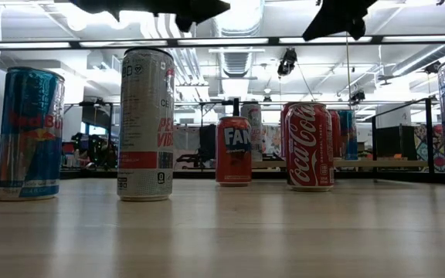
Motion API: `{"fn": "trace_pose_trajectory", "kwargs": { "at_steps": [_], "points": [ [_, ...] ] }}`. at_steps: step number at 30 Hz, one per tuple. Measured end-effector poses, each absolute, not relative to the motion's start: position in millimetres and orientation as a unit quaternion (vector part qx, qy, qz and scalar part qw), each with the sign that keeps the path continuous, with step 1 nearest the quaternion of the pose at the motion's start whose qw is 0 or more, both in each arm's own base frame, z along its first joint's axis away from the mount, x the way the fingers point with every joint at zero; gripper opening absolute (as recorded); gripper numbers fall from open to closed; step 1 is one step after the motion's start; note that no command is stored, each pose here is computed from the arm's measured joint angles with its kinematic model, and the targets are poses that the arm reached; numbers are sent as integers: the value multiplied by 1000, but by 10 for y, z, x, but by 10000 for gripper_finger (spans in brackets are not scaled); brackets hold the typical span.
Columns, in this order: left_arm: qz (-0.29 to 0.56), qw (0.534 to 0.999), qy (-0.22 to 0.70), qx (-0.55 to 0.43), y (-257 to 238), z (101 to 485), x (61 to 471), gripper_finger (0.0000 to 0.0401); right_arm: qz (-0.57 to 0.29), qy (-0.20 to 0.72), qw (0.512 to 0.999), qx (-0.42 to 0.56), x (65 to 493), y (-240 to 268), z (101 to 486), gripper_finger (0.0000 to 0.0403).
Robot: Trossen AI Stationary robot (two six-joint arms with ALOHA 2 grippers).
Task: Place canned beverage on shelf
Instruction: Put the bottom right orange soda can on the shelf
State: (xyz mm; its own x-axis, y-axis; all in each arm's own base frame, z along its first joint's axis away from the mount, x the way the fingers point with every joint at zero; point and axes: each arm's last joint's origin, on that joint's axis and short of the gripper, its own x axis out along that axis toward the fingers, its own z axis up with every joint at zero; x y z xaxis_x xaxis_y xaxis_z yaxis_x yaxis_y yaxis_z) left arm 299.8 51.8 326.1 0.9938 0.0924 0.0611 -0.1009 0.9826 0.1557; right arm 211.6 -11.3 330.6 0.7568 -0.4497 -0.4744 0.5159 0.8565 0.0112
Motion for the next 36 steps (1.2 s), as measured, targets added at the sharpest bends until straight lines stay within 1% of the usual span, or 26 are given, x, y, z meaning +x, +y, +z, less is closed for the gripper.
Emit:
{"fn": "trace_pose_trajectory", "kwargs": {
  "at_steps": [6, 10, 13, 17, 22, 28, 36],
  "points": [
    [48, 995, -57, 62, 457, 3226, 2720, 211, -253, 266, 925, 99, 2187, -236, 3206, 9],
    [47, 995, -72, 50, 428, 3140, 2567, 205, -261, 308, 906, 127, 2171, -313, 3112, 9],
    [47, 993, -94, 44, 409, 3109, 2462, 205, -278, 347, 882, 156, 2135, -357, 3077, 9],
    [47, 992, -107, 36, 396, 3058, 2387, 205, -298, 395, 852, 173, 2133, -385, 3028, 9],
    [45, 991, -125, 31, 389, 3034, 2366, 205, -271, 441, 832, 199, 2258, -402, 2934, 9],
    [45, 991, -122, 26, 393, 3032, 2395, 205, -261, 502, 805, 180, 2423, -425, 2821, 9],
    [45, 991, -124, 26, 397, 3050, 2410, 205, -255, 516, 805, 147, 2588, -584, 2847, 9]
  ]
}}
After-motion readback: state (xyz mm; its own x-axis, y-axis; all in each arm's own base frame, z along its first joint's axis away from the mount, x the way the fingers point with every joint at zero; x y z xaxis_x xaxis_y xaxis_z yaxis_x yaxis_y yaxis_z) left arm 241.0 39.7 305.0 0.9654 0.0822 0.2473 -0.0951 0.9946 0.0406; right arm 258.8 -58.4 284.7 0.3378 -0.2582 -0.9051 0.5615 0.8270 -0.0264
